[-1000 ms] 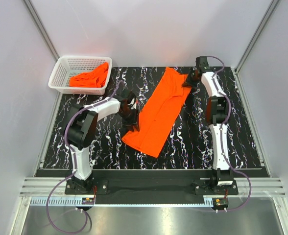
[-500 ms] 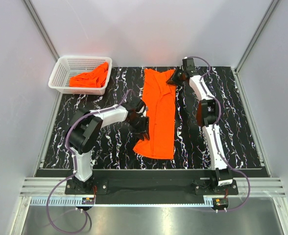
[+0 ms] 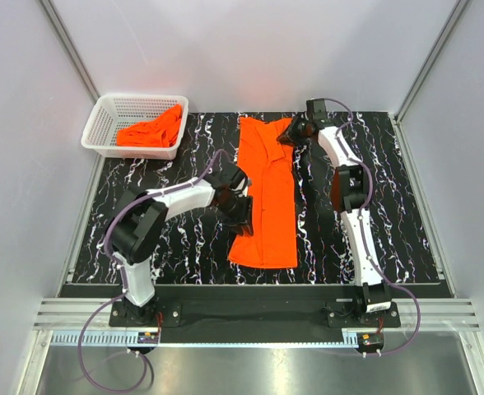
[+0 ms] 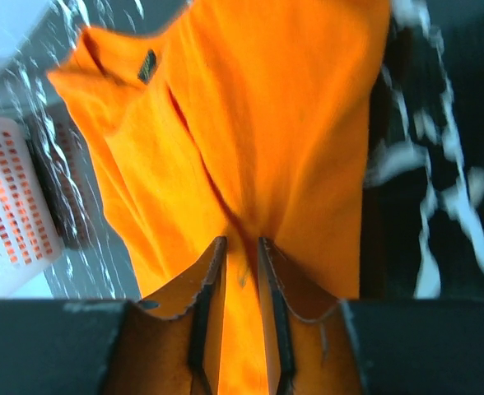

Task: Fold and stack the t-shirts
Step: Fold the tshirt

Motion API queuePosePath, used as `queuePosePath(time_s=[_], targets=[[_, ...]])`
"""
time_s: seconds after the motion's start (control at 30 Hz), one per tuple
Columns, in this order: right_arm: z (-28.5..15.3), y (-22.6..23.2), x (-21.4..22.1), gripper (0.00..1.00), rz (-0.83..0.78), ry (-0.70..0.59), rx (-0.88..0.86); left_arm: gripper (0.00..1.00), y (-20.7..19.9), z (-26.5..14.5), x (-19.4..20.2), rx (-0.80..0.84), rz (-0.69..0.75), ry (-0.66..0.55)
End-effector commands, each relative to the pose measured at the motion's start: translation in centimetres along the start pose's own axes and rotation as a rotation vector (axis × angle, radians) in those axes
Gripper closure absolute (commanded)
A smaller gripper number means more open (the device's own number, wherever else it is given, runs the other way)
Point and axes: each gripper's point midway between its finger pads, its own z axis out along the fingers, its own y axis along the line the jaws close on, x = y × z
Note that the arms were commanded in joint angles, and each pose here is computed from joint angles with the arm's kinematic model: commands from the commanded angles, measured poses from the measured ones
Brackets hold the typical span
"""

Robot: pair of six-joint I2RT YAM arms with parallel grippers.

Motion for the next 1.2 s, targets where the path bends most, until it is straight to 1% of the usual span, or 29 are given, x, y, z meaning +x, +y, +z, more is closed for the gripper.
queuePosePath(time_s=[0.0,0.03,0.1,0.13,0.17,0.2,0.23,0.27,0.3,0.33,0.37,0.4,0.43,0.47,0.5,0.53,0.57,0.6,0.63,0.67,0.7,0.73,0.8,0.83,0.9,0.93,1.1,1.13,1.17], targets=[[-5.5,4.0,-0.3,0.70,-0.024,0.028,0.012,0.56,-1.0,-3.8,-0.2,0.001,0.039,-0.094],[-6.7,3.6,0.4,0.69,-0.025,0.059,0.057,0.56,-0.7,-4.2,0.4,-0.009,0.038,-0.097],[-9.7,4.9,0.5,0.65,-0.052,0.058,0.081,0.55,-0.9,-6.0,0.8,-0.009,0.046,-0.141],[-10.2,3.4,1.8,0.63,-0.062,0.091,0.133,0.55,-0.6,-6.4,1.3,-0.016,0.039,-0.146],[-12.8,5.1,1.1,0.60,-0.087,0.058,0.126,0.54,-0.5,-6.8,1.3,-0.025,0.039,-0.165],[-13.8,4.9,1.4,0.59,-0.097,0.056,0.145,0.53,-0.3,-7.3,1.8,-0.029,0.036,-0.169],[-14.2,3.3,2.9,0.57,-0.094,0.088,0.195,0.53,-0.5,-8.3,1.9,-0.023,0.036,-0.201],[-16.9,4.9,2.6,0.53,-0.112,0.059,0.178,0.52,-0.6,-8.8,2.1,-0.016,0.039,-0.211],[-17.8,4.7,3.3,0.52,-0.108,0.067,0.185,0.52,-0.4,-8.9,2.6,-0.016,0.033,-0.208],[-18.1,2.9,5.6,0.50,-0.093,0.123,0.223,0.51,-0.7,-9.7,2.9,0.006,0.035,-0.223],[-20.6,4.1,5.9,0.48,-0.107,0.100,0.206,0.50,-0.7,-9.8,3.2,0.011,0.032,-0.224],[-21.5,3.8,6.9,0.45,-0.111,0.112,0.213,0.50,-0.4,-9.7,3.7,0.012,0.028,-0.217],[-21.8,1.4,9.7,0.42,-0.094,0.174,0.257,0.49,-0.3,-10.0,3.8,0.014,0.026,-0.224],[-23.8,2.1,10.4,0.40,-0.105,0.158,0.240,0.48,-0.2,-10.5,3.9,0.020,0.026,-0.241],[-24.6,1.6,11.4,0.39,-0.109,0.167,0.243,0.48,0.2,-10.4,4.3,0.014,0.023,-0.241],[-24.9,-0.9,14.4,0.36,-0.082,0.230,0.282,0.47,0.6,-10.7,4.1,0.013,0.020,-0.251],[-26.6,-0.3,15.0,0.34,-0.092,0.208,0.255,0.46,0.6,-11.0,4.1,0.019,0.025,-0.261],[-27.0,-0.3,16.1,0.33,-0.078,0.212,0.229,0.46,0.9,-11.0,4.2,0.021,0.024,-0.257],[-27.3,-2.4,19.0,0.32,-0.042,0.269,0.249,0.46,1.0,-11.2,4.2,0.033,0.028,-0.256],[-28.7,-1.9,19.8,0.32,-0.043,0.252,0.218,0.45,1.3,-11.2,4.1,0.032,0.027,-0.256],[-28.9,-1.9,20.9,0.31,-0.023,0.259,0.188,0.45,1.7,-11.0,4.2,0.027,0.021,-0.251],[-29.2,-3.6,23.3,0.31,0.008,0.302,0.207,0.45,2.2,-11.1,4.0,0.025,0.013,-0.252],[-30.3,-3.3,24.7,0.31,0.031,0.286,0.155,0.47,2.6,-10.6,4.3,0.041,-0.001,-0.227],[-30.4,-4.5,26.7,0.31,0.061,0.321,0.163,0.47,2.9,-10.5,4.2,0.046,-0.007,-0.224],[-30.8,-3.8,28.0,0.31,0.088,0.331,0.084,0.46,3.4,-9.9,4.4,0.046,-0.012,-0.214],[-30.9,-4.7,29.3,0.31,0.110,0.359,0.089,0.46,3.1,-9.5,4.7,0.070,-0.015,-0.192],[-30.6,-5.3,31.3,0.33,0.141,0.392,0.056,0.45,3.2,-6.6,5.5,0.142,-0.072,-0.137],[-30.5,-5.6,31.8,0.34,0.150,0.409,0.055,0.44,3.1,-5.9,5.8,0.162,-0.100,-0.113],[-30.2,-6.0,32.4,0.35,0.167,0.435,0.061,0.44,2.9,-5.5,5.5,0.183,-0.100,-0.121]])
